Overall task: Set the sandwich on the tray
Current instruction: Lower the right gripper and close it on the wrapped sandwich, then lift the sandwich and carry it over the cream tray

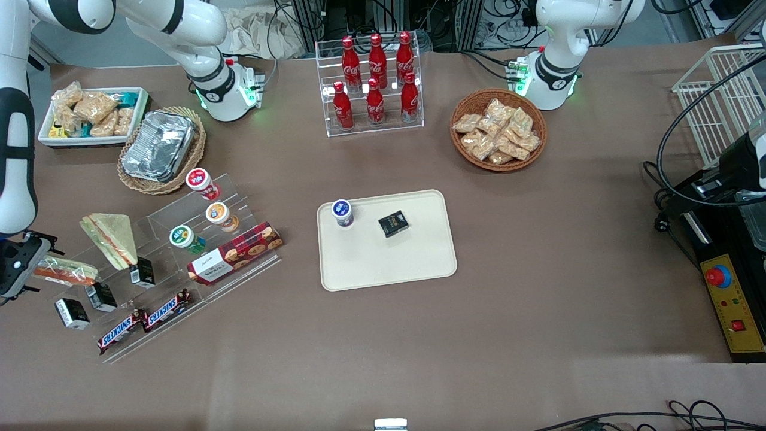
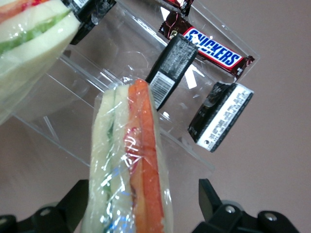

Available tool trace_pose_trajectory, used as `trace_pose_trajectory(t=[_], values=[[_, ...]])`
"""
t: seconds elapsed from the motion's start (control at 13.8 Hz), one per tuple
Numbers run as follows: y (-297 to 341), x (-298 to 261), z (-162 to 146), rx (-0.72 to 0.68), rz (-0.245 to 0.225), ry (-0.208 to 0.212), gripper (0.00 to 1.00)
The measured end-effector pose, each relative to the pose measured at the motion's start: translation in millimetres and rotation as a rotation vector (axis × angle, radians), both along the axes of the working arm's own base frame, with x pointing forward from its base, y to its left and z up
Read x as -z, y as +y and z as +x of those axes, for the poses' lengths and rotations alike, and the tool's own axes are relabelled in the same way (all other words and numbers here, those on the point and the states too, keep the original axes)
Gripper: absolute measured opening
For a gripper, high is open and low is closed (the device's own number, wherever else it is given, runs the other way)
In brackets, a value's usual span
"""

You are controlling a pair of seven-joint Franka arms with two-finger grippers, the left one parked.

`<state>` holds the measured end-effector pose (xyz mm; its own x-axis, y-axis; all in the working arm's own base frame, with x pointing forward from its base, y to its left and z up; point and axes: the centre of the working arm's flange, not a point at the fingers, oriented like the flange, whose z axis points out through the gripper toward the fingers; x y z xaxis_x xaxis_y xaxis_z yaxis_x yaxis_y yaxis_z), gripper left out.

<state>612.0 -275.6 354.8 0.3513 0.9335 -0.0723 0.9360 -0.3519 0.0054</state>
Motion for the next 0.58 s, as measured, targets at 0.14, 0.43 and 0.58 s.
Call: trace_pose_trajectory(t=[0.14,0.43,0.58], values=[[1.0,3.3,-0.9,0.002,0.01,0.002,0.74],[1.1,2.2,-1.0,-0.018,0.012,0.001,0.4],[1.8,-3.5,-0.4,-0.026,0.011,-0.008,0.36]])
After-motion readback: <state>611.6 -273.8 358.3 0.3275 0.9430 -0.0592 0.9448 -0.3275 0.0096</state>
